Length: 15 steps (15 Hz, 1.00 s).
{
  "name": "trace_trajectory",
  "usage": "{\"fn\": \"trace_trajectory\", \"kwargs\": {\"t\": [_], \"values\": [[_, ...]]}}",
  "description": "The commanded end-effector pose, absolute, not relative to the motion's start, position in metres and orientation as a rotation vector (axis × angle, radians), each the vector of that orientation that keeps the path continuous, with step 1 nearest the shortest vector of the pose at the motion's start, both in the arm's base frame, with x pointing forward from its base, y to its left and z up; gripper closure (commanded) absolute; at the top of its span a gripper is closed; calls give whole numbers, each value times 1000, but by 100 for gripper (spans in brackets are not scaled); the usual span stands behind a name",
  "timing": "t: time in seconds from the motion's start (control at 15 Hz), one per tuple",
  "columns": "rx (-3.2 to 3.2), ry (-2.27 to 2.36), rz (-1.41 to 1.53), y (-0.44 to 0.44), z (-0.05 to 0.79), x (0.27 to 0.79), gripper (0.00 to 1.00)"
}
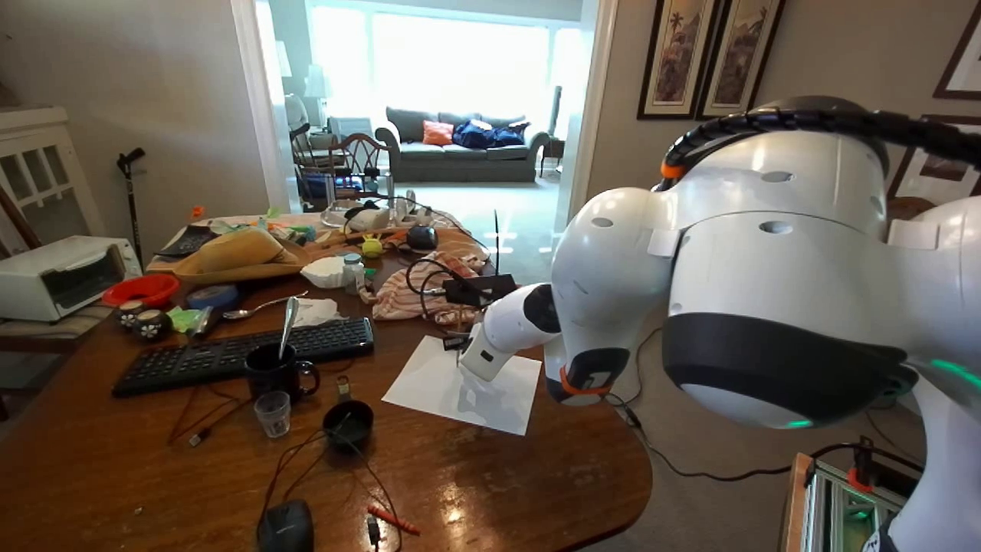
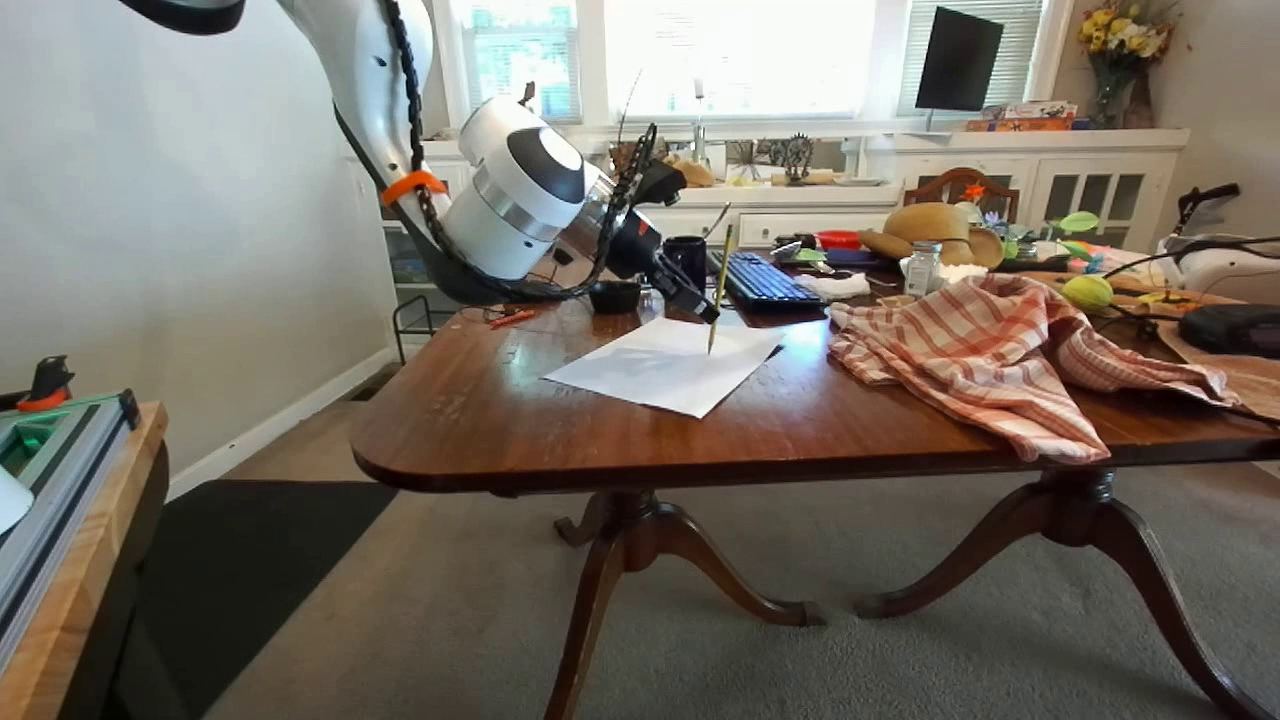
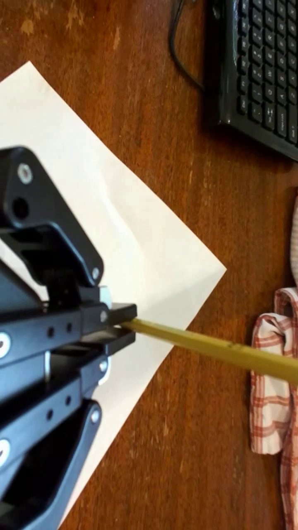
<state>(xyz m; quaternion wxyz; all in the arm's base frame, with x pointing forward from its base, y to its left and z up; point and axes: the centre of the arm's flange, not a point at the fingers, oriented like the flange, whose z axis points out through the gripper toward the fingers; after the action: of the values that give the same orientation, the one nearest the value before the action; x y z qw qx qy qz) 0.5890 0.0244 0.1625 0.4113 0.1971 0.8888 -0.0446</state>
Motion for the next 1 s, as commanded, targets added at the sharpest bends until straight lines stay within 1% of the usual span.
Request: {"fn": "trace_trajectory", "kwargs": {"t": [0.0, 0.6, 0.93], "values": [[467, 2237, -100, 26, 154, 582, 98], [431, 2228, -37, 45, 152, 580, 98], [430, 2253, 38, 60, 156, 570, 98]]}}
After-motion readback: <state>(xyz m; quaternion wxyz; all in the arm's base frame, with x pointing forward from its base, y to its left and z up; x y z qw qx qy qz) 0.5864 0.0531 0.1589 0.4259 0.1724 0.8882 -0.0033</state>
